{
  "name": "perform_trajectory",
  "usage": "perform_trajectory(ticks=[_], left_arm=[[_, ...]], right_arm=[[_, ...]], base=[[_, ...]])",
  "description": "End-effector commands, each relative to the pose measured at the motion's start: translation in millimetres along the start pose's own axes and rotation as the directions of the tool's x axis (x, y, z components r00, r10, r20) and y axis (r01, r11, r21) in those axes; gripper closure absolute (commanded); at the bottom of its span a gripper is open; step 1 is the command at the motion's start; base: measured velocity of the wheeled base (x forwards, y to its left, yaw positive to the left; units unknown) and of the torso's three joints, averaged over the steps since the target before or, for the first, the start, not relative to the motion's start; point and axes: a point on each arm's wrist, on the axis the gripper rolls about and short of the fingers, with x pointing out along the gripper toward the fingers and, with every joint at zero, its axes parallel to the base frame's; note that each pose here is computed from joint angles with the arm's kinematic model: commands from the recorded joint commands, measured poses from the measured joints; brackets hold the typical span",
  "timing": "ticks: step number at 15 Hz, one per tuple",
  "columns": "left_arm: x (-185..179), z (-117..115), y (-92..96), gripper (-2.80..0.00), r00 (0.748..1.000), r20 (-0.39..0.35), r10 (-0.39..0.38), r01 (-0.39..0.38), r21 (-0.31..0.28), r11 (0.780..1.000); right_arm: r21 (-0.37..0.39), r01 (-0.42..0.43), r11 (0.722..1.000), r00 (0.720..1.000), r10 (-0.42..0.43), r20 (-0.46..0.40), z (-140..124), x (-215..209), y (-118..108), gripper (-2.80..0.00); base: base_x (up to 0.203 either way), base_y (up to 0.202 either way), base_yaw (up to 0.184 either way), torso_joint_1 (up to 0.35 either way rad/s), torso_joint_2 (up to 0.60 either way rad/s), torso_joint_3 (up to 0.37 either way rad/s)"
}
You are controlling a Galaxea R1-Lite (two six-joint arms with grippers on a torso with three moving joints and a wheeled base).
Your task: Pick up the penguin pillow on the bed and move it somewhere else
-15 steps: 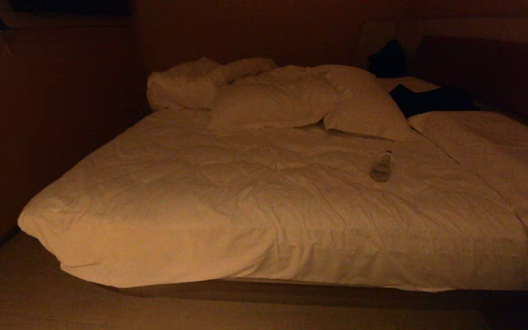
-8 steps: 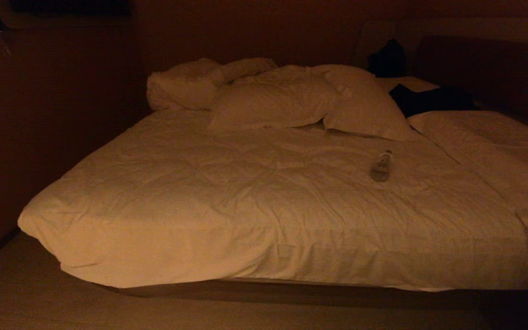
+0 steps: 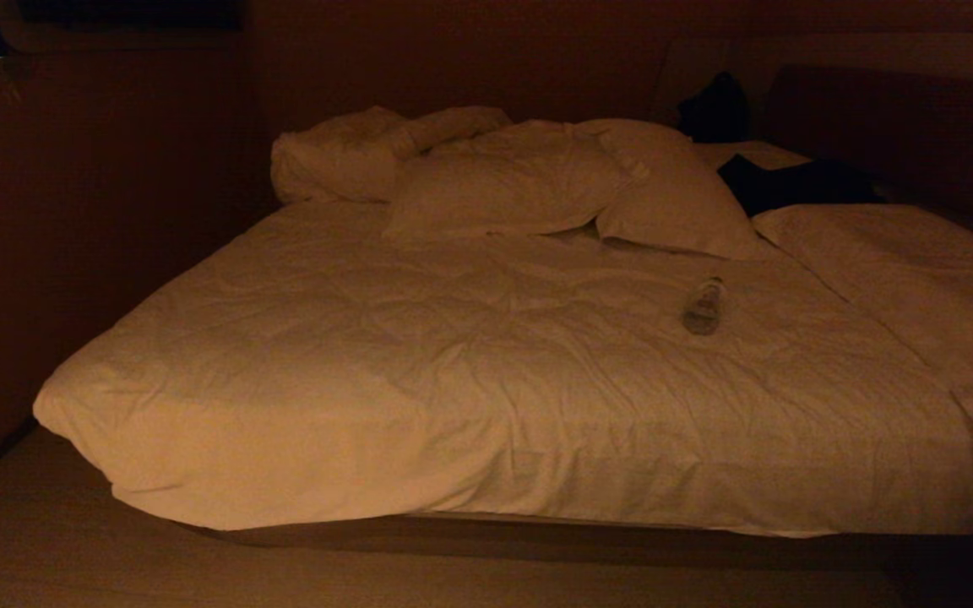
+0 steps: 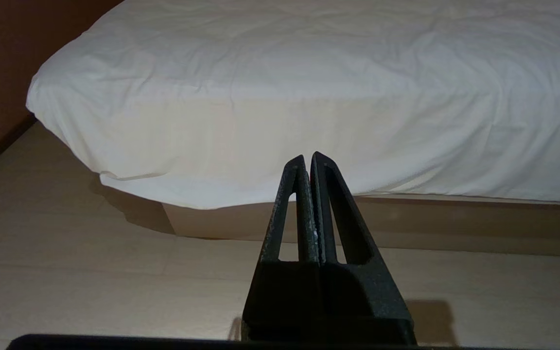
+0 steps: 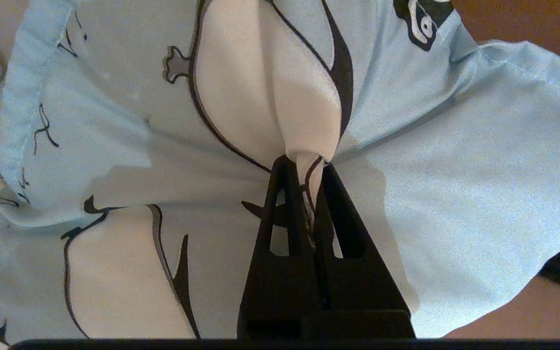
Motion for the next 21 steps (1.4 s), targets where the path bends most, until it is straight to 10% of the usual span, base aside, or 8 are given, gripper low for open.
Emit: perform_trajectory(ticks=[1, 6, 11, 18, 19, 20, 21], left_arm=[[-0.1, 0.0, 0.0, 0.0, 1.0, 0.001, 0.001, -0.001, -0.001, 1.0], [0.0, 0.0, 0.0, 0.0, 1.0, -0.001, 0.001, -0.001, -0.001, 1.0], [0.0, 0.0, 0.0, 0.0, 1.0, 0.0, 0.0, 0.0, 0.0, 1.0], [0.0, 0.0, 0.0, 0.0, 1.0, -0.001, 0.0, 0.0, -0.001, 1.0], [0.0, 0.0, 0.0, 0.0, 1.0, 0.0, 0.0, 0.0, -0.001, 1.0], [-0.1, 0.0, 0.0, 0.0, 1.0, 0.001, 0.001, -0.001, -0.001, 1.0], [0.0, 0.0, 0.0, 0.0, 1.0, -0.001, 0.001, -0.001, -0.001, 1.0]], right_arm=[[0.001, 0.003, 1.0, 1.0, -0.003, -0.008, -3.4, 7.1, -1.1, 0.0], [0.057, 0.178, 0.982, 0.982, -0.181, 0.057, -8.9, 40.6, -18.6, 0.0], [0.116, 0.396, 0.911, 0.899, -0.411, 0.152, -27.8, 97.0, -34.2, 0.0], [0.115, 0.399, 0.91, 0.901, -0.412, 0.136, -32.7, 102.7, -33.6, 0.0], [0.115, 0.397, 0.91, 0.902, -0.411, 0.135, -31.0, 100.1, -33.5, -1.86], [0.116, 0.39, 0.914, 0.906, -0.403, 0.132, -29.4, 97.0, -33.2, -2.8], [0.118, 0.382, 0.916, 0.91, -0.396, 0.126, -26.7, 91.2, -33.2, -2.8]], base=[[0.0, 0.0, 0.0, 0.0, 0.0, 0.0], [0.0, 0.0, 0.0, 0.0, 0.0, 0.0], [0.0, 0.0, 0.0, 0.0, 0.0, 0.0], [0.0, 0.0, 0.0, 0.0, 0.0, 0.0], [0.0, 0.0, 0.0, 0.0, 0.0, 0.0], [0.0, 0.0, 0.0, 0.0, 0.0, 0.0], [0.0, 0.0, 0.0, 0.0, 0.0, 0.0]])
